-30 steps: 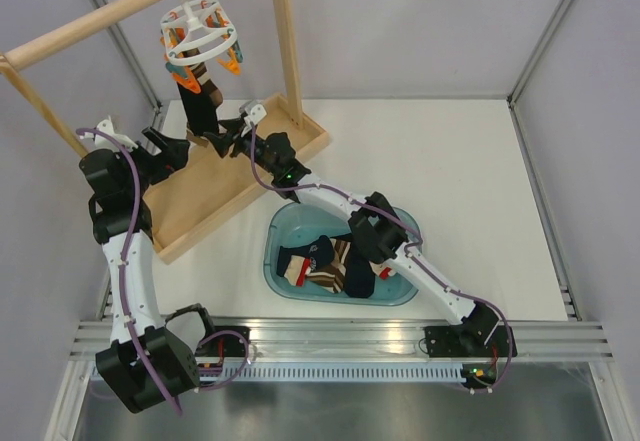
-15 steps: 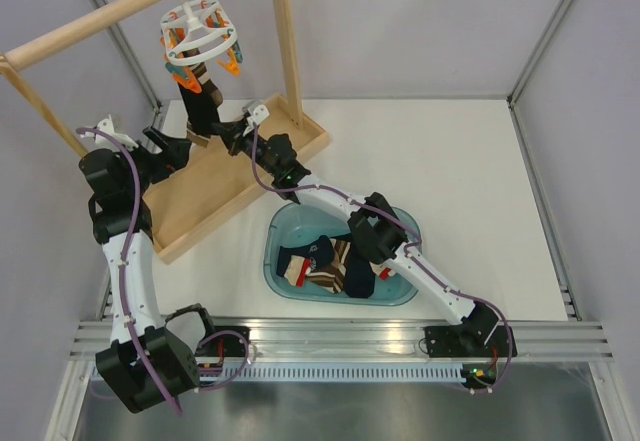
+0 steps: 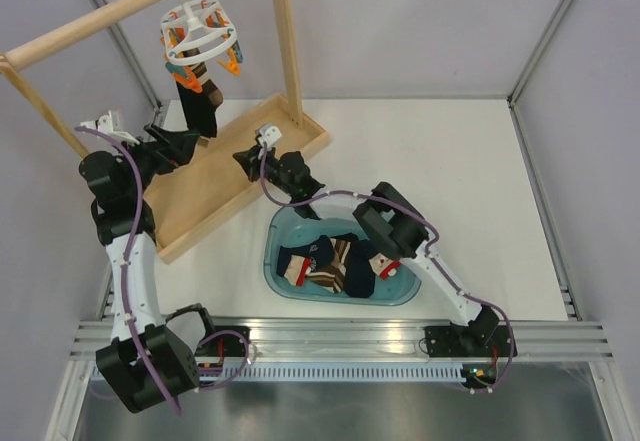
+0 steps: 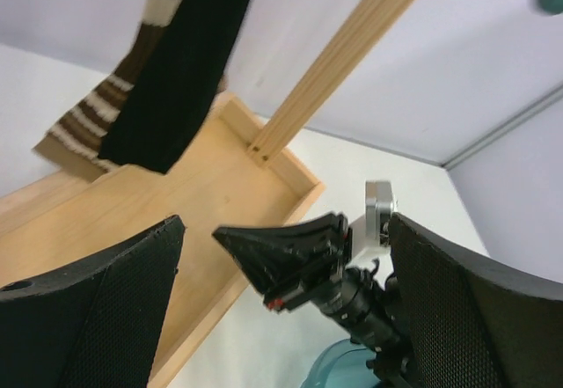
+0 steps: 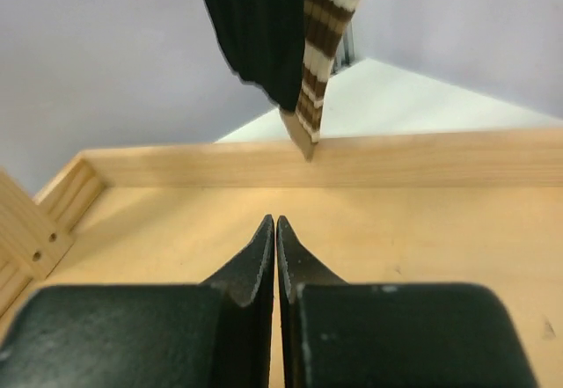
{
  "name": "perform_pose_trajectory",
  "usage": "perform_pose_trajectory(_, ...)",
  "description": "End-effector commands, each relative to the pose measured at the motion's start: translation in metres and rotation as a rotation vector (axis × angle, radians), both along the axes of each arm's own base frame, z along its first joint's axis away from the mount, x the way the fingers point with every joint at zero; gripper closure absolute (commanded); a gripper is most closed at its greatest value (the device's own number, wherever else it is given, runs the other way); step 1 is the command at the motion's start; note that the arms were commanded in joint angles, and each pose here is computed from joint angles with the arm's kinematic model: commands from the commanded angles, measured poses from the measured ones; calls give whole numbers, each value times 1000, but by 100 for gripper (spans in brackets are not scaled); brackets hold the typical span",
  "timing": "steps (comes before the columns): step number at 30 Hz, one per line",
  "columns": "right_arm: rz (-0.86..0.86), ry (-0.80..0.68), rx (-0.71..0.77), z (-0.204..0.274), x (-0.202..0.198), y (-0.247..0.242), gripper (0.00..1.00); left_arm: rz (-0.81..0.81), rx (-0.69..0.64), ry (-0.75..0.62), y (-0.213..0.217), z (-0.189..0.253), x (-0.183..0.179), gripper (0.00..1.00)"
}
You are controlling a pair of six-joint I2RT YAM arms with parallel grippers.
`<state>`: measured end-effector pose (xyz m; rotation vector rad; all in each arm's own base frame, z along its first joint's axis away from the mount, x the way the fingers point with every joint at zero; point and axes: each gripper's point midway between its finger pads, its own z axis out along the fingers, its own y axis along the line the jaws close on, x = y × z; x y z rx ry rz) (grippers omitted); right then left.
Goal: Remove the socks clipped to the hanger
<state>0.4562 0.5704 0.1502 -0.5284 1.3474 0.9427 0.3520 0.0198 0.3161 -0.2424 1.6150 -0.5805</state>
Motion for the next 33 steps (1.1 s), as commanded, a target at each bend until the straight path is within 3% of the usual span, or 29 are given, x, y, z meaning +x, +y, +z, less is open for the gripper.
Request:
perform_pose_trajectory(1, -22, -156, 149, 112, -29, -36, 97, -135, -23, -179, -29, 52, -12, 0)
perform_pose_trajectory(3, -41, -183, 162, 139, -40, -56, 97, -172, -17, -220, -38, 68, -17, 0)
perform_pose_trajectory(4, -43, -154, 129, 121, -46, -63, 96, -181, -16, -249, -41, 85, -22, 0)
perform_pose_trajectory(6, -41, -180, 155, 144, -61, -79, 96, -200, -15, -272, -46, 99, -28, 0)
perform_pose_trajectory(10, -52, -139, 120, 133, -80, -105, 95, -120, 16, -283, -37, 126, -31, 5)
perform_pose_trajectory(11, -55, -149, 139, 147, -87, -112, 94, -98, 22, -273, -34, 127, -31, 18)
perform_pose_trajectory(14, -51, -140, 140, 153, -101, -127, 93, -14, 42, -248, -22, 134, -32, 45)
perform_pose_trajectory(15, -51, -131, 136, 154, -105, -131, 93, 6, 55, -251, -19, 137, -32, 73)
perform_pose_trajectory(17, -41, -121, 142, 162, -116, -142, 93, 57, 50, -242, -12, 142, -34, 96)
perform_pose_trajectory(28, 3, -88, 6, 159, -180, -188, 93, 171, -41, -360, 10, 195, -10, 98)
perform_pose_trajectory(33, 9, -79, -34, 156, -202, -203, 93, 132, 11, -408, -24, 218, 15, 98)
